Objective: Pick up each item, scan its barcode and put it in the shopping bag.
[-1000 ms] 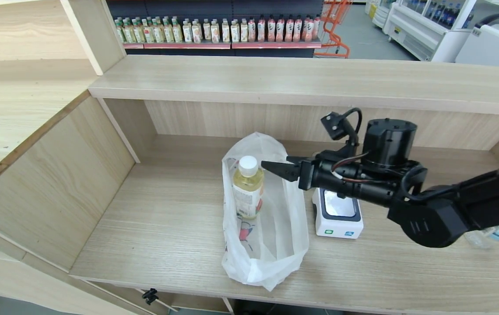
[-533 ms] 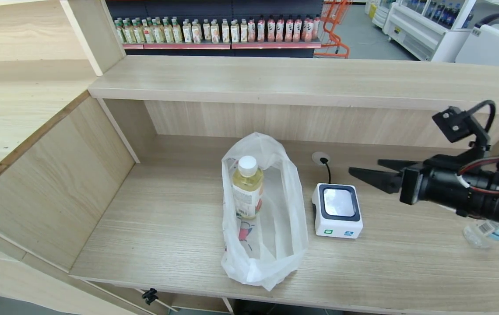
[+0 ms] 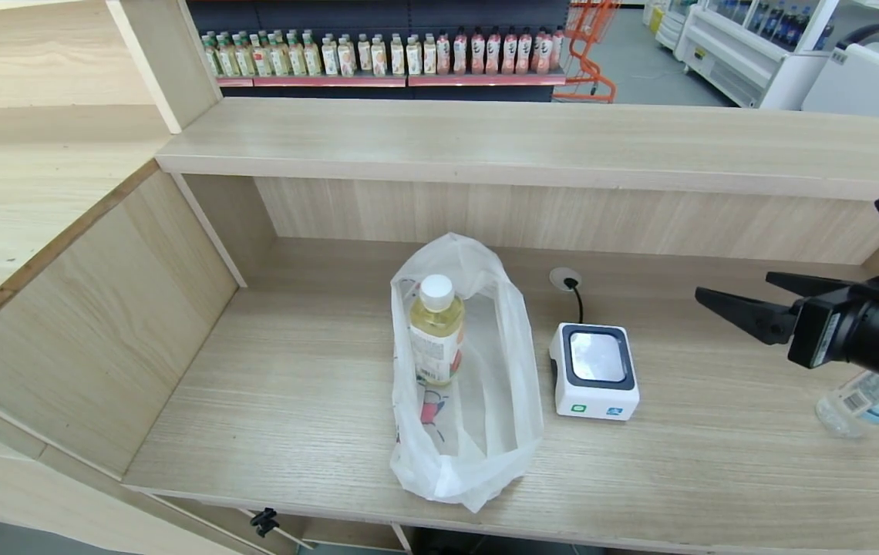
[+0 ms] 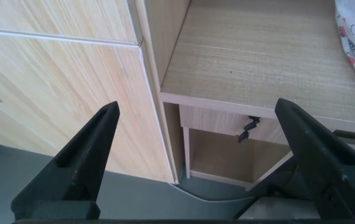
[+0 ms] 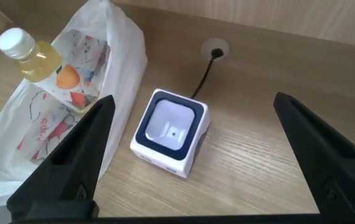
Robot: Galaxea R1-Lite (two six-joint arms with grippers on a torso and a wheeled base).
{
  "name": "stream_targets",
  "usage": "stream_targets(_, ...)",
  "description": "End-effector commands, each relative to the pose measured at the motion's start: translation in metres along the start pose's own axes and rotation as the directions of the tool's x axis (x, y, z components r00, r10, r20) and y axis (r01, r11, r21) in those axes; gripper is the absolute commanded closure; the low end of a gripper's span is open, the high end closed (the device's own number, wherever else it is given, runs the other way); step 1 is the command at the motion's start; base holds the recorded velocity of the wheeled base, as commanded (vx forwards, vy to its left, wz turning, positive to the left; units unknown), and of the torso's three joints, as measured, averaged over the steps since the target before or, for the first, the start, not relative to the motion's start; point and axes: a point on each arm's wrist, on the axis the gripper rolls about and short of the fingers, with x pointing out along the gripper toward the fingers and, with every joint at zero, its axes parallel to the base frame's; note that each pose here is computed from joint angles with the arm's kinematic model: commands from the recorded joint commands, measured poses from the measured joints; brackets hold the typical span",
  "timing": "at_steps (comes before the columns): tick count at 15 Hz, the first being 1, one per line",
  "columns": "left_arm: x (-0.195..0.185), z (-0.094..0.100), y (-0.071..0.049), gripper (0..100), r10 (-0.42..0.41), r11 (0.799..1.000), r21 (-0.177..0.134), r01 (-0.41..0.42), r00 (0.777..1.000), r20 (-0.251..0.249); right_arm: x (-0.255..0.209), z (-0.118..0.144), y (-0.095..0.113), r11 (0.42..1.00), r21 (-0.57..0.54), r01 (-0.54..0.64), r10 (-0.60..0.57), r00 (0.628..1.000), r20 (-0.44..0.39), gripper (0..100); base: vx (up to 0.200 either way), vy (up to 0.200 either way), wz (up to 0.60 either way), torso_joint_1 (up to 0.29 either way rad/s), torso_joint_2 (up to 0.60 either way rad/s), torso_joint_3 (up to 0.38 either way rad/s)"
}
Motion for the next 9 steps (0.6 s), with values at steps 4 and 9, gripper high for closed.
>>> stream_targets(4, 0.000, 0.000, 0.000, 0, 0.001, 1.000, -0.001, -0.001, 1.000, 0.000, -0.004, -0.003, -0.010, 0.999, 0.008, 0.054, -0.054, 0.998, -0.022, 0, -0.150, 0.000, 0.00, 0.007, 0.01, -0.001)
stream_targets(9, 0.000, 0.000, 0.000, 0, 0.001, 1.000, 0.000, -0.001, 1.000, -0.001, -0.009, -0.014, -0.018, 0.980, 0.007, 0.197, -0.196, 0.979, -0.063, 0, 0.000, -0.040, 0.00, 0.002, 0.00, 0.001)
